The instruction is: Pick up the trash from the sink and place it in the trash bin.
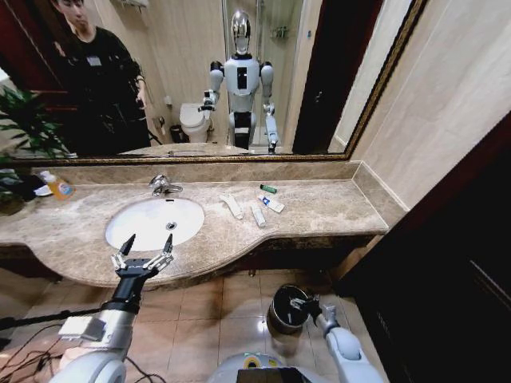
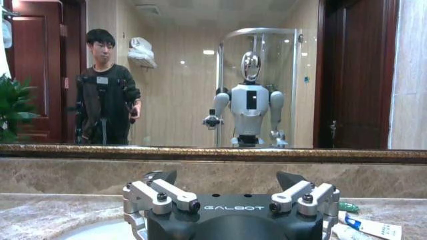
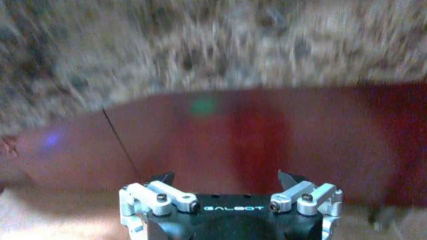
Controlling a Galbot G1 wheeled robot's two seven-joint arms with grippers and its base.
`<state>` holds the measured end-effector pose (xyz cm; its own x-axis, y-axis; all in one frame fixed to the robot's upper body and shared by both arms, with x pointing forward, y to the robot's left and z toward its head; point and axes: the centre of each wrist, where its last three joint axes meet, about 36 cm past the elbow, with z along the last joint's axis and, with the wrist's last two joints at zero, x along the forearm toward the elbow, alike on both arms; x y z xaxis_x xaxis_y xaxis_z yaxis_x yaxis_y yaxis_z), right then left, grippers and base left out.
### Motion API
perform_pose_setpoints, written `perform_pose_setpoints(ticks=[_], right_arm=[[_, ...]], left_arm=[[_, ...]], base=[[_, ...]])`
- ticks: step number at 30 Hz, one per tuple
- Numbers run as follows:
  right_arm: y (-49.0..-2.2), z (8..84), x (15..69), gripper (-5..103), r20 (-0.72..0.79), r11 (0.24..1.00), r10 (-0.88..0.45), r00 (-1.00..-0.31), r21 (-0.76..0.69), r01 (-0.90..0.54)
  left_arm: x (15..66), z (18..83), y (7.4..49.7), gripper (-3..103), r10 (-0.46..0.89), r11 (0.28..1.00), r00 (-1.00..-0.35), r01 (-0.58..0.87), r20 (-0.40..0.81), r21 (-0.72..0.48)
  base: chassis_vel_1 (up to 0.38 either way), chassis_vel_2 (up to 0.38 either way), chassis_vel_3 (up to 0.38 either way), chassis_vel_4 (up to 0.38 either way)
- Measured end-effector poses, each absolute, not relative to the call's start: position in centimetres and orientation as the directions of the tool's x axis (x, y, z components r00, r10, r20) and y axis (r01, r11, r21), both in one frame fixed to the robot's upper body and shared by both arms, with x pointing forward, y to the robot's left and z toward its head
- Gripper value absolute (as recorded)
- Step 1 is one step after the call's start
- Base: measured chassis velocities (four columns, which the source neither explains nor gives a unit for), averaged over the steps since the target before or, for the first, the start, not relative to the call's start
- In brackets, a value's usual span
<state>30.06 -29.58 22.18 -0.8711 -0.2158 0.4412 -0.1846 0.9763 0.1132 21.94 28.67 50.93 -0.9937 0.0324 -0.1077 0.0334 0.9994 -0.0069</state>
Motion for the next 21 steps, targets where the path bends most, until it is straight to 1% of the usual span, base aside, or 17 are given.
perform_pose_setpoints(ticks=[2, 5, 6, 8, 9, 11, 13, 16, 19, 21], right_arm=[[-29.6, 22.7, 29.8, 100, 0.424, 0.976, -0.216, -0.88, 0.11, -0.186], [-29.5, 25.6, 28.9, 100, 0.344, 0.975, -0.218, -0.913, 0.117, -0.189], [-29.5, 25.6, 28.9, 100, 0.344, 0.975, -0.218, -0.913, 0.117, -0.189], [-29.1, 28.9, 28.4, 100, 0.27, 0.973, -0.222, -0.937, 0.127, -0.194], [-29.1, 28.9, 28.4, 100, 0.27, 0.973, -0.222, -0.937, 0.127, -0.194], [-28.5, 32.0, 28.2, 100, 0.202, 0.971, -0.229, -0.952, 0.121, -0.208], [-28.3, 33.2, 28.1, 100, 0.18, 0.969, -0.234, -0.955, 0.122, -0.214], [-27.0, 38.2, 29.1, 100, 0.102, 0.965, -0.242, -0.965, 0.125, -0.229], [-26.5, 39.8, 29.9, 100, 0.082, 0.964, -0.249, -0.965, 0.121, -0.238], [-25.8, 42.3, 31.4, 100, 0.062, 0.961, -0.265, -0.962, 0.104, -0.257]], left_arm=[[21.9, 50.9, 28.7, 100, 0.032, 0.999, -0.994, 0.033, -0.108, -0.007], [21.9, 50.9, 28.7, 100, 0.032, 0.999, -0.994, 0.033, -0.108, -0.007], [21.9, 50.9, 28.7, 100, 0.032, 0.999, -0.994, 0.033, -0.108, -0.007], [21.9, 50.9, 28.7, 100, 0.032, 0.999, -0.994, 0.033, -0.108, -0.007], [21.9, 50.9, 28.7, 100, 0.032, 0.999, -0.994, 0.033, -0.108, -0.007], [21.9, 50.9, 28.7, 100, 0.032, 0.999, -0.994, 0.033, -0.108, -0.007], [21.9, 50.9, 28.7, 100, 0.032, 0.999, -0.994, 0.033, -0.108, -0.007], [21.9, 50.9, 28.7, 100, 0.032, 0.999, -0.994, 0.033, -0.108, -0.007], [21.9, 50.9, 28.7, 100, 0.032, 0.999, -0.994, 0.033, -0.108, -0.007], [21.9, 50.9, 28.7, 100, 0.033, 0.999, -0.994, 0.033, -0.108, -0.007]], base=[[0.0, 0.0, 0.0, 0.0], [0.0, 0.0, 0.0, 0.0], [0.0, 0.0, 0.0, 0.0], [0.0, 0.0, 0.0, 0.0], [0.0, 0.0, 0.0, 0.0], [0.0, 0.0, 0.0, 0.0], [0.0, 0.0, 0.0, 0.0], [0.0, 0.0, 0.0, 0.0], [0.0, 0.0, 0.0, 0.0], [0.0, 0.0, 0.0, 0.0]])
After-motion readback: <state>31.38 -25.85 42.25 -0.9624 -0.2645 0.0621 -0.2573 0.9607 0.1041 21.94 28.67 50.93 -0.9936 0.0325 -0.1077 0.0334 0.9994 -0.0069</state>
